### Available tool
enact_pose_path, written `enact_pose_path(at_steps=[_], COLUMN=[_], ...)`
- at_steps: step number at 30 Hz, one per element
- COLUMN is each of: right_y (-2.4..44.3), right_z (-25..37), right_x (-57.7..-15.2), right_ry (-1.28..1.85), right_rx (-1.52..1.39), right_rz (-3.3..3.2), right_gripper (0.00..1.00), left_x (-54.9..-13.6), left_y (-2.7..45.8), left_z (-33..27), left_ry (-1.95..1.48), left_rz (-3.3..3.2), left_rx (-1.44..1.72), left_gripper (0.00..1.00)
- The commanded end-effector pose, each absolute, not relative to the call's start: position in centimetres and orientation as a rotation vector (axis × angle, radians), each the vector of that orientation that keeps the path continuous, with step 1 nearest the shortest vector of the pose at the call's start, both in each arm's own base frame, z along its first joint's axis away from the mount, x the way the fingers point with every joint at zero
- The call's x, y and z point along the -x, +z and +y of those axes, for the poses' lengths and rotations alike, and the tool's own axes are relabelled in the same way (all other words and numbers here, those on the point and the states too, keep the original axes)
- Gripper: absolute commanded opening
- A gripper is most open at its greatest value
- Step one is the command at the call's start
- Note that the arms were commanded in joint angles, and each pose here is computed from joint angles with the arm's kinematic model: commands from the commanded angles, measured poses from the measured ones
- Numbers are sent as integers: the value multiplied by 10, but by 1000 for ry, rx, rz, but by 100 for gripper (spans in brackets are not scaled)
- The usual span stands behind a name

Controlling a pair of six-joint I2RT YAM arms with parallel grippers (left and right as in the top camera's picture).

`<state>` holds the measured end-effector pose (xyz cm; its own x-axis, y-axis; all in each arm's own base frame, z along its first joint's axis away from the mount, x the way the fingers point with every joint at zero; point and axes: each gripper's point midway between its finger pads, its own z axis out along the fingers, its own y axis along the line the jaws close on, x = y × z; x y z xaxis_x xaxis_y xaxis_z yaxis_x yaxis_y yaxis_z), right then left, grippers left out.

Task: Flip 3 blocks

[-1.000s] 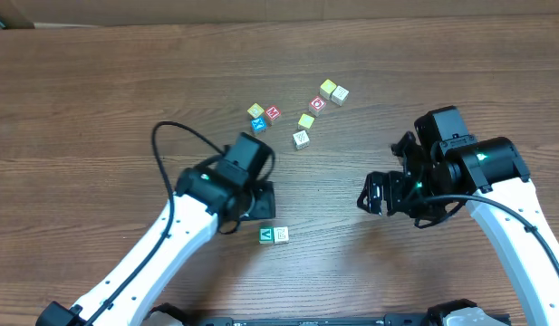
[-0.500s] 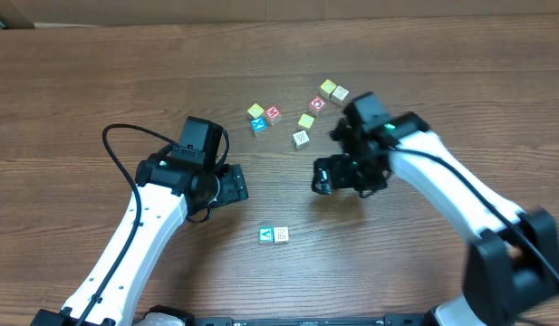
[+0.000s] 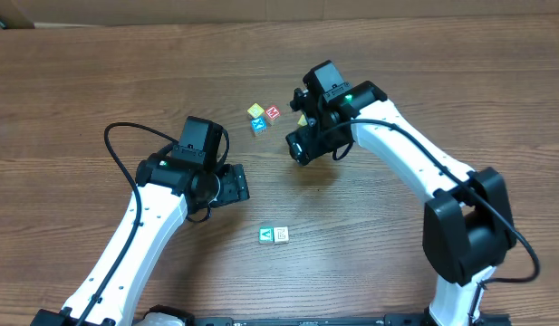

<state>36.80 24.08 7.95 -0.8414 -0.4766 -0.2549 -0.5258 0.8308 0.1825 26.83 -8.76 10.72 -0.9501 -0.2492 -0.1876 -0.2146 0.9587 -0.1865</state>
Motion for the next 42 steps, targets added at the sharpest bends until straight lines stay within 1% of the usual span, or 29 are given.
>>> enact_pose_path(at_steps=[1,5,7,9,12,16,21,28,33,36,40,42], right_y=[61,50,50,52,59,64,56,22,22,22,22,22], right_z=[243,248,252,256,265,270,269,262,263,262,260,260], right_x=[-376,-386,-392,-401,-417,-427,-424,-412,-414,-415,-416,-416], right_ry=[326,330,336,347,380,410,406,379,380,381,385,384], right_rx=[896,892,884,853,747,656,648,659,658,638,611,608], right_rz=[2787,2766,2739,2707,2662,2639,2669,2770,2765,2769,2776,2777], right_gripper=[86,87,86,83,75,70,67,59,58,54,52,49], left_x=[-274,-274,-273,-273,-273,-271,-271,-271,-271,-271,-271,-271], left_y=[117,117,117,117,117,117,116,116,116,116,116,116], left_z=[-89,-89,-89,-89,-89,-89,-88,-87,-87,-87,-87,-87], left_ry=[-264,-264,-263,-263,-261,-259,-253,-246,-245,-246,-246,-246], left_rz=[2871,2872,2874,2874,2876,2881,2884,2884,2883,2884,2883,2884], left_rx=[318,318,318,318,319,319,320,311,311,311,311,311], left_gripper=[83,83,83,83,83,83,83,84,84,84,84,84])
